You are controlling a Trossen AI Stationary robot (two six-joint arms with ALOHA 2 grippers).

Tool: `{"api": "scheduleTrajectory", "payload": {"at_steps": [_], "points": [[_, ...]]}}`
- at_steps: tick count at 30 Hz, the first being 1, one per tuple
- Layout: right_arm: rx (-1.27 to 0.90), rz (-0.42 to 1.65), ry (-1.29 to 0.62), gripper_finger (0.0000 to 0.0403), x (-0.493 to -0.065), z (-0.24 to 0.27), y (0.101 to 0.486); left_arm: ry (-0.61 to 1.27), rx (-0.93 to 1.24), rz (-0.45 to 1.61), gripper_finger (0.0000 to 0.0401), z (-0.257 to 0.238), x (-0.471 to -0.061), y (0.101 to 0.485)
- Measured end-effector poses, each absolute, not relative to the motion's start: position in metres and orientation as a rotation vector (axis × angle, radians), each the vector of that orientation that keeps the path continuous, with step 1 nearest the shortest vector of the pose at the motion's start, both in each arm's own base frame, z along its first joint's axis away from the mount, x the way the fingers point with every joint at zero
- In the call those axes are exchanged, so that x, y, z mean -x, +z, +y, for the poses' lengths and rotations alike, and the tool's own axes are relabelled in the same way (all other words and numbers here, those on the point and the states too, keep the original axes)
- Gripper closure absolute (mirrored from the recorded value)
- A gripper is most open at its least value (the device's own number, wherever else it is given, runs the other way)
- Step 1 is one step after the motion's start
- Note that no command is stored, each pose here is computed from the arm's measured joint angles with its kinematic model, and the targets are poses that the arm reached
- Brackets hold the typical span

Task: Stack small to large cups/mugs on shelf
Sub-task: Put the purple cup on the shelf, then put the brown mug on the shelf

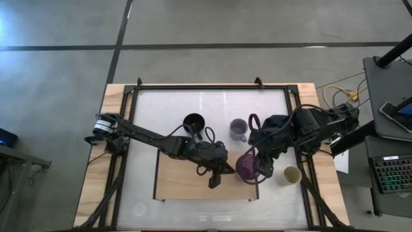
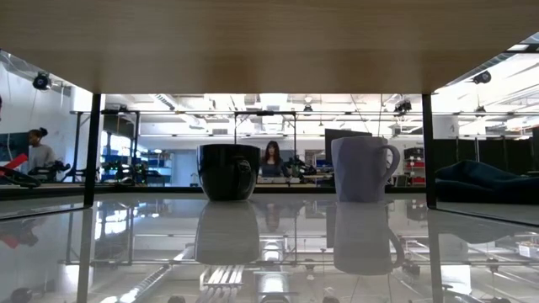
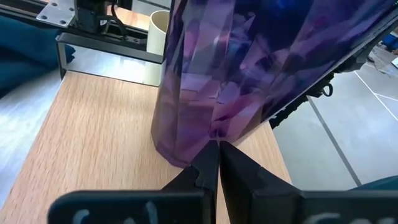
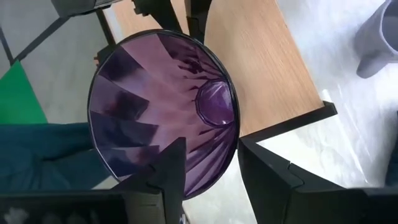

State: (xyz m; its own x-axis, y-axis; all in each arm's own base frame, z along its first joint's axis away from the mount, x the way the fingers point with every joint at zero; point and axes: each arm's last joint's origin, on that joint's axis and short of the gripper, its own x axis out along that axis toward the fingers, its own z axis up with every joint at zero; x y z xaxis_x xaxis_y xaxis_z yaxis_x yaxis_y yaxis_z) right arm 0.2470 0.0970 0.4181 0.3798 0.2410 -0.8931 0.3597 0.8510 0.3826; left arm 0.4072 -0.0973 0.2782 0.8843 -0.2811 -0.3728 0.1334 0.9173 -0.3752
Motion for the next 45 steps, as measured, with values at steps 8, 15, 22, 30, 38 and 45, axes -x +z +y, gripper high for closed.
{"api": "scheduleTrajectory", "payload": {"at_steps": [8, 15, 22, 30, 38, 45], "points": [[-0.587, 1.2, -0.057, 0.0264, -0.249, 0.099, 0.418, -0.222, 0.349, 0.436, 0.0401, -0.098, -0.407, 0.279], [-0.587, 1.19, -0.053, 0.0264, -0.242, 0.097, 0.422, -0.222, 0.349, 0.438, 0.0401, -0.098, -0.407, 0.279], [-0.55, 1.204, -0.102, 0.0264, -0.227, 0.09, 0.43, -0.223, 0.349, 0.439, 0.0401, -0.098, -0.406, 0.279], [-0.499, 1.067, -0.155, 0.0264, -0.209, 0.08, 0.455, -0.237, 0.343, 0.428, 0.0401, -0.1, -0.399, 0.29], [-0.517, 0.99, -0.162, 0.0264, -0.194, 0.073, 0.468, -0.239, 0.312, 0.433, 0.0401, -0.094, -0.371, 0.323], [-0.537, 0.977, -0.187, 0.0264, -0.18, 0.067, 0.467, -0.246, 0.297, 0.366, 0.0401, -0.087, -0.341, 0.36]]}}
